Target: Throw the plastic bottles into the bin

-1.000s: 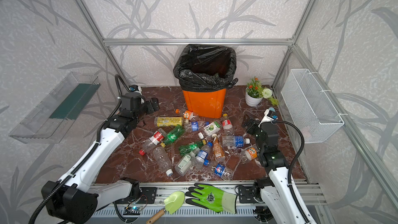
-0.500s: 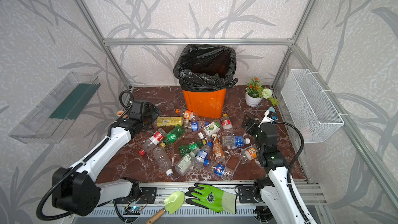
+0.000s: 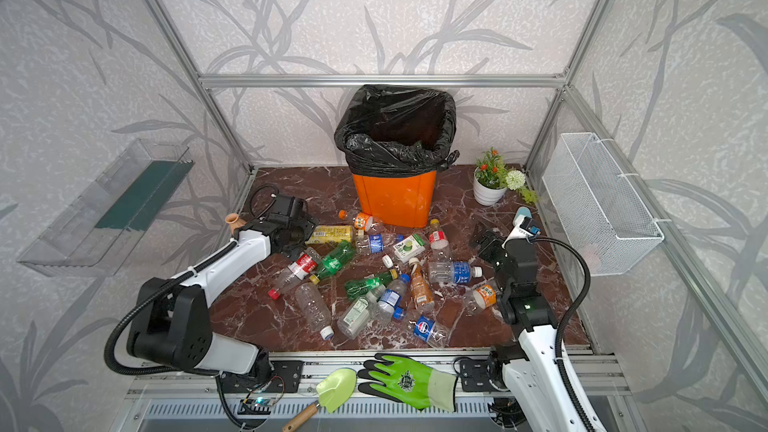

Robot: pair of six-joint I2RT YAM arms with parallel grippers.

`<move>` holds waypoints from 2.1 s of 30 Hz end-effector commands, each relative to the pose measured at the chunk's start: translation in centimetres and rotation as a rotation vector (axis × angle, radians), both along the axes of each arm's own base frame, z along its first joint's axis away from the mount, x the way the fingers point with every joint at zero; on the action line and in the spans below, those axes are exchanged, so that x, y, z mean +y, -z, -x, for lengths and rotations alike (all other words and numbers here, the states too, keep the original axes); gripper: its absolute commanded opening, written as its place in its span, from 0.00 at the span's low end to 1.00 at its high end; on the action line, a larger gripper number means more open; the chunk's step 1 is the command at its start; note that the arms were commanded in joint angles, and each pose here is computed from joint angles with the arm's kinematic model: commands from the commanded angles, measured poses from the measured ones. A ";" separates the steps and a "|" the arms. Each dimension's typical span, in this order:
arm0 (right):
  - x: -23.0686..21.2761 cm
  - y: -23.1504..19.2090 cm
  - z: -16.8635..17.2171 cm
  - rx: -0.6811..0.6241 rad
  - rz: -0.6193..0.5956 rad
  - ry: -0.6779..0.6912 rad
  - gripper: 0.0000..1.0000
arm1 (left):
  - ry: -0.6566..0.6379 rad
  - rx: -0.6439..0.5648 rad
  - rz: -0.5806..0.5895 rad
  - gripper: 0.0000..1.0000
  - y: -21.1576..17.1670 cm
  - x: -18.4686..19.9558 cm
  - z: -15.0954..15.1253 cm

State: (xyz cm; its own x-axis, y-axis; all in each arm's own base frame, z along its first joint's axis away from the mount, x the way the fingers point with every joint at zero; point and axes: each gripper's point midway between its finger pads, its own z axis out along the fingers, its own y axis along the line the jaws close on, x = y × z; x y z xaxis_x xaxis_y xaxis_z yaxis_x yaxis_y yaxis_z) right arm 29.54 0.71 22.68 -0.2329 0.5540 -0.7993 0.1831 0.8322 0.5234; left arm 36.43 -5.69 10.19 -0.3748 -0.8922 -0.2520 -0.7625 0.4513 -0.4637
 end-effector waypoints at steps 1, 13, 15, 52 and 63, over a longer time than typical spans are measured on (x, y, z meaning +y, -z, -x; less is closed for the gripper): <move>-0.5 0.7 0.1 0.016 0.012 0.014 0.97 | -0.047 0.022 0.035 0.94 0.3 0.0 -0.3; -1.7 1.5 -0.1 0.032 -0.005 0.042 0.97 | -0.042 0.069 -0.008 0.94 1.5 0.7 -2.1; -1.8 1.7 -0.1 0.036 -0.006 0.045 0.97 | -0.040 0.078 -0.008 0.94 1.8 0.8 -2.3; -2.8 2.4 0.3 0.051 -0.025 0.083 0.97 | 0.018 0.144 0.054 0.76 5.5 0.7 -4.5; -2.7 2.1 0.4 0.041 -0.032 0.082 0.97 | -0.021 0.070 0.072 0.66 3.5 1.5 -4.7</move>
